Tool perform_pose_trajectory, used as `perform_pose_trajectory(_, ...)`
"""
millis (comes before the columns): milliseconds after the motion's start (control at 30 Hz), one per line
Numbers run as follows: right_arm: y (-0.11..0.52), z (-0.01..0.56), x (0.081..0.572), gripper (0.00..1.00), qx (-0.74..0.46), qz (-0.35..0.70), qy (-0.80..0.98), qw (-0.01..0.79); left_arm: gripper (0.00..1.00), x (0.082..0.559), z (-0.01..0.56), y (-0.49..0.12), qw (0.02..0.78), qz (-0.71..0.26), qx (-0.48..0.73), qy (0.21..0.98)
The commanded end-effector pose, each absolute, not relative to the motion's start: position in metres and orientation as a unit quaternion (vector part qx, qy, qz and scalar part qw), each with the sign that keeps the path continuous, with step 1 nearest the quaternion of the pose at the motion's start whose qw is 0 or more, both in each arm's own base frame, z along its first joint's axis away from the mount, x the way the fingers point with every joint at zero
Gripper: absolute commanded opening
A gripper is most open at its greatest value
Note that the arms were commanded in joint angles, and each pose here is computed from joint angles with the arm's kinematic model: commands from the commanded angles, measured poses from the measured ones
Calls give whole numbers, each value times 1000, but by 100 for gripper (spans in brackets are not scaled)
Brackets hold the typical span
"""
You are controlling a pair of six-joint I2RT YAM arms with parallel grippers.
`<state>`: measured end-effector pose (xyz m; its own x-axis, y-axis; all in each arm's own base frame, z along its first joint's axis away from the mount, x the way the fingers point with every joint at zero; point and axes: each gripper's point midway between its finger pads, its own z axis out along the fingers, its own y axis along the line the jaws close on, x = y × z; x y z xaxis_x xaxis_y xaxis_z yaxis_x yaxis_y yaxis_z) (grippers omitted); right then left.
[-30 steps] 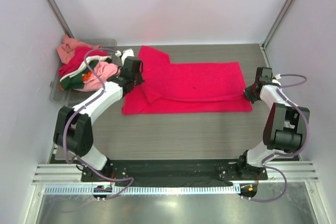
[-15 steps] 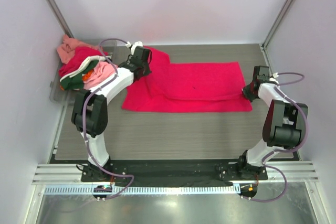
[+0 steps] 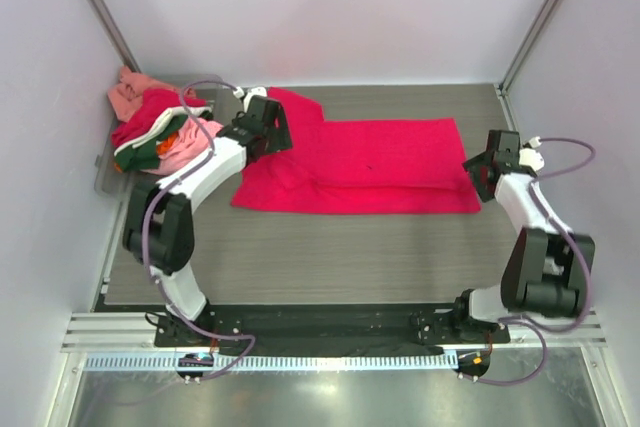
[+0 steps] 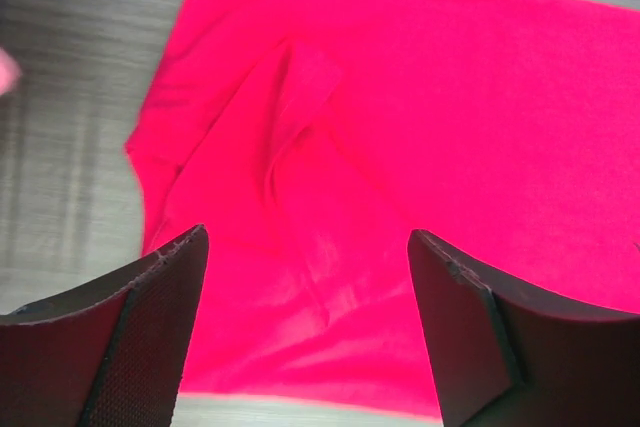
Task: Fold and stack the t-shirts
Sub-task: Fold the tshirt
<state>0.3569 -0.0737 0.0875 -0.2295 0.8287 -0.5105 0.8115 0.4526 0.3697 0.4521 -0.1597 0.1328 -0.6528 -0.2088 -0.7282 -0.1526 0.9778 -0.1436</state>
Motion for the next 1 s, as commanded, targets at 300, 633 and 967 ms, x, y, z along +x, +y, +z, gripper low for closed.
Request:
perform_pose_trajectory(300,-62,86,291,50,508,26,772,382,79,356,154,-136,439,-113,-161,876)
perform_pose_trajectory(633,-60,53,305,44,514,31,783,349,77,327,136,-134,449,-170,-198,854)
perform_pose_trajectory(967,-71,37,311,44,545,26,766,341,78,323,134,-125,457,-178,-249,835)
